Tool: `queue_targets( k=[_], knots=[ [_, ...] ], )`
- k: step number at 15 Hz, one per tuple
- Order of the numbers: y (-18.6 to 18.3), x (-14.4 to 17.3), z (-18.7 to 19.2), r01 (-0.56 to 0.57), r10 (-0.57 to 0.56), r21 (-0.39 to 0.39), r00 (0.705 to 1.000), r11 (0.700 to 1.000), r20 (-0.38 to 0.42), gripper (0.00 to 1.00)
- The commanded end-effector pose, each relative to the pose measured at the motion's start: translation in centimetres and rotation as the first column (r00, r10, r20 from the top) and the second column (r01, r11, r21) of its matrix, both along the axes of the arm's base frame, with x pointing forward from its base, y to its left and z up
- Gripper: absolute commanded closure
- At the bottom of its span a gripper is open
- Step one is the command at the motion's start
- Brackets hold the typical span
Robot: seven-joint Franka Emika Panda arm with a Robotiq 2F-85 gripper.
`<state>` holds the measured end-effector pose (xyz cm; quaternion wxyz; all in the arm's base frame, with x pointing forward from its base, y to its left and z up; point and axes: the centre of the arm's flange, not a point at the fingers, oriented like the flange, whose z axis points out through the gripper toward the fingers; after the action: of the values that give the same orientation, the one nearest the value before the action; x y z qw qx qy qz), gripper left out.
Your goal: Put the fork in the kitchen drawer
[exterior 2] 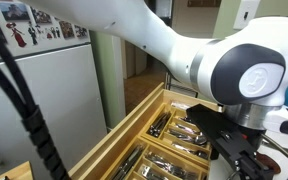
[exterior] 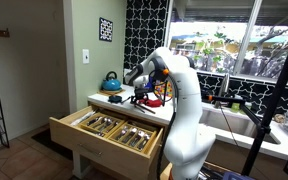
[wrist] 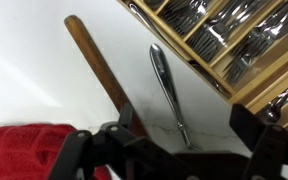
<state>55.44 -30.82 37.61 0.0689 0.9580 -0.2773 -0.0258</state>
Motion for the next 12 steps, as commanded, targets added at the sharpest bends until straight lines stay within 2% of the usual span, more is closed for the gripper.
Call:
queue_targets(
  k=[1, 3, 4, 6, 7, 10, 11, 12],
  knots=[
    [-1.1, 0.6, -0.7, -0.003, 0.001, 0.048, 0.999, 0.999, 0.043, 0.02],
    [-1.3, 0.8, -0.9, -0.001, -0.002, 0.059, 0.999, 0.998, 0.053, 0.26],
    [-1.4, 0.8, -1.0, 0.0, -0.004, 0.065, 0.998, 0.998, 0.056, 0.25],
    [-1.6, 0.9, -1.2, 0.002, -0.007, 0.076, 0.998, 0.997, 0.059, 0.36],
    [-1.6, 0.9, -1.3, 0.005, -0.009, 0.079, 0.998, 0.997, 0.059, 0.55],
    [-1.8, 1.1, -1.8, 0.008, -0.013, 0.086, 0.998, 0.996, 0.06, 0.77],
    [-1.8, 1.1, -1.9, 0.01, -0.015, 0.084, 0.998, 0.996, 0.058, 0.65],
    [-1.9, 1.1, -2.0, 0.009, -0.014, 0.084, 0.998, 0.996, 0.058, 0.4]
  ],
)
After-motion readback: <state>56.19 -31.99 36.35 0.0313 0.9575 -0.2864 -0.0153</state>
